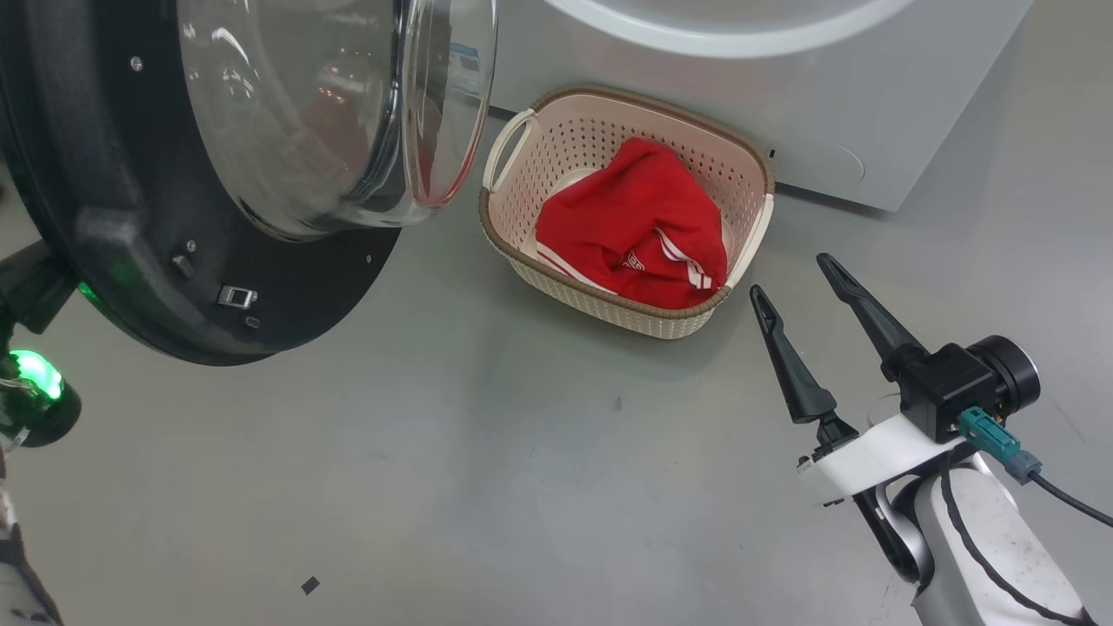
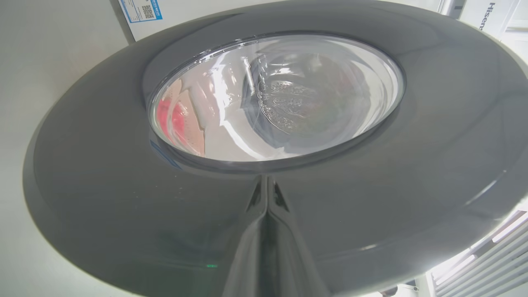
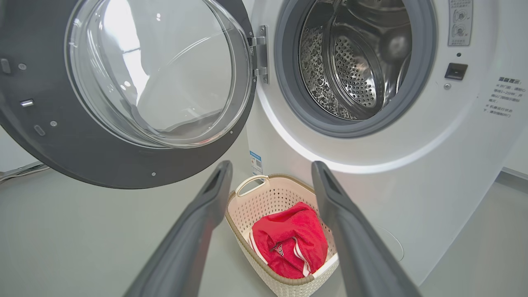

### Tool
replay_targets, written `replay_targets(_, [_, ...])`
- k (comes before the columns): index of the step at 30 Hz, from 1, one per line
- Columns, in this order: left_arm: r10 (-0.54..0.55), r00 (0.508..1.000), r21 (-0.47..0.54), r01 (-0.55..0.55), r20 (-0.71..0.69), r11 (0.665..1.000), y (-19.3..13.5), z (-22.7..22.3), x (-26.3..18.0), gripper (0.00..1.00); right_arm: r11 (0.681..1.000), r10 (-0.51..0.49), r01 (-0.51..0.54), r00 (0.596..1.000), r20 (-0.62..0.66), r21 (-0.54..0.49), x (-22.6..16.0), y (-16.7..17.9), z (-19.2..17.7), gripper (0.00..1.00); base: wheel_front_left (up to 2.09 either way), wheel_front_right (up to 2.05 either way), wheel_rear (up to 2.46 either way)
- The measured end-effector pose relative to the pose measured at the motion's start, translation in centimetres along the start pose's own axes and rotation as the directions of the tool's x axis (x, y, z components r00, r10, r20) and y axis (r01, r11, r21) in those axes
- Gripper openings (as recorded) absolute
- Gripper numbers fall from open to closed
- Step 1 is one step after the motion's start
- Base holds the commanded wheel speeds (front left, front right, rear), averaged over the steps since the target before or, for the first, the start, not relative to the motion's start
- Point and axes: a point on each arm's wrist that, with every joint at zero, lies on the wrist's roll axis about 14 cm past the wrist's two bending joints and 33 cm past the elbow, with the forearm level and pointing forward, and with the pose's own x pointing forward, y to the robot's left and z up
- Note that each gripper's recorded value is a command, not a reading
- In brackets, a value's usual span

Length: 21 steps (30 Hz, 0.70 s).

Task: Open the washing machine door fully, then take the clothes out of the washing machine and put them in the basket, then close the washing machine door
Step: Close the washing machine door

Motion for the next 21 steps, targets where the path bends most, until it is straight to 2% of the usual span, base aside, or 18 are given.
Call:
replay_targets(5, [-0.057,0.998,-0.011,0.057,-0.019,0.998,-0.6,-1.2,0.6,0.00,1.000,-0.004,0.004,1.000,0.002,-0.006,-0.1,0.1,0.2,1.00,0.00,0.00,0.00])
replay_targets(21, [-0.079,0.993,0.070,0.085,-0.083,0.994,-1.3,-4.1,1.2,0.00,1.000,-0.013,0.013,1.000,0.015,-0.011,-0.5,0.2,0.8,1.00,0.00,0.00,0.00])
